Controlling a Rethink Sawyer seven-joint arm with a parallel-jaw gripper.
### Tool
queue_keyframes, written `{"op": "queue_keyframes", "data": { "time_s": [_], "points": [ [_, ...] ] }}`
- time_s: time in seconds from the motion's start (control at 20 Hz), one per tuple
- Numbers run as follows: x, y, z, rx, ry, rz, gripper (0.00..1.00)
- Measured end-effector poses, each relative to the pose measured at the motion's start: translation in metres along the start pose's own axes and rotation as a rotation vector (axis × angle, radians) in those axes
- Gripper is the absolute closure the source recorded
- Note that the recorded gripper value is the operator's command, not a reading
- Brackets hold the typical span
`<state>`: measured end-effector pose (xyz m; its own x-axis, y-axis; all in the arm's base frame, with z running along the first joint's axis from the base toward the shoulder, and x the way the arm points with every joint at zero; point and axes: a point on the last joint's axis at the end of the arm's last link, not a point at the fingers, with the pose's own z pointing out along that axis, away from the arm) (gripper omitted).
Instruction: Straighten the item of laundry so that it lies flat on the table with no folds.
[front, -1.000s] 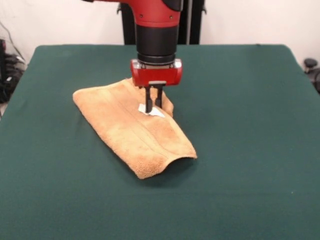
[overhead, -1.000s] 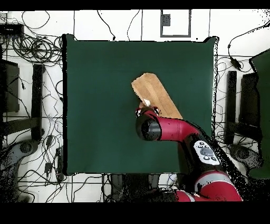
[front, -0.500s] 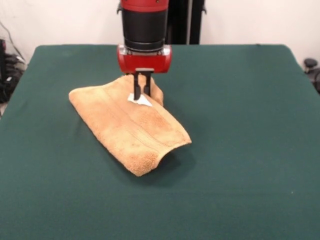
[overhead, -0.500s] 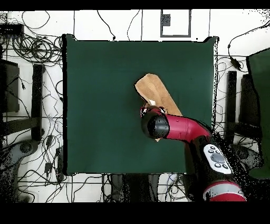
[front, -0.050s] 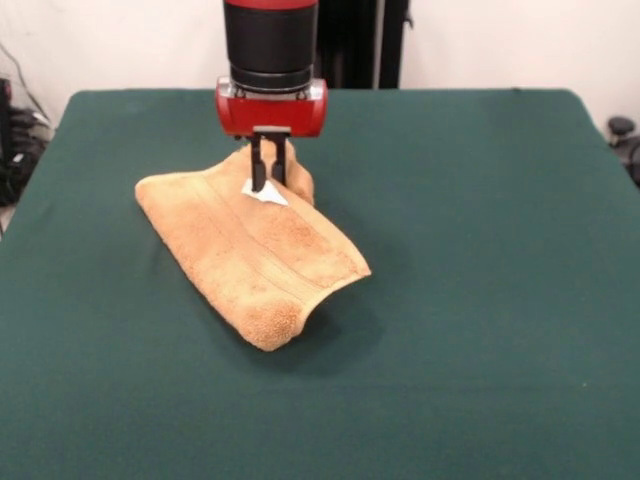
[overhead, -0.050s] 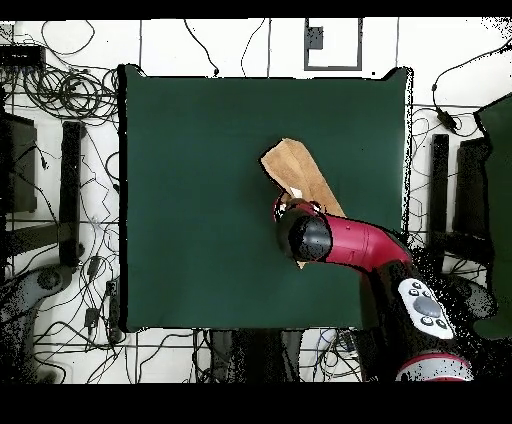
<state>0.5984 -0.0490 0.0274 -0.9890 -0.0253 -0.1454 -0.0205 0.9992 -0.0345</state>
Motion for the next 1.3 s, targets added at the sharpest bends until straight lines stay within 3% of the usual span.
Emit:
{"op": "queue_keyframes", "data": {
  "time_s": [0.6, 0.65, 0.95, 1.3],
  "points": [
    [0.000, 0.001, 0.000, -0.004, 0.000, 0.001, 1.00],
    [0.000, 0.000, 0.000, -0.004, 0.000, 0.001, 0.00],
    [0.001, 0.000, -0.003, -0.006, 0.020, 0.003, 0.00],
    [0.007, -0.003, -0.025, -0.016, 0.141, 0.013, 0.00]
  ]
}}
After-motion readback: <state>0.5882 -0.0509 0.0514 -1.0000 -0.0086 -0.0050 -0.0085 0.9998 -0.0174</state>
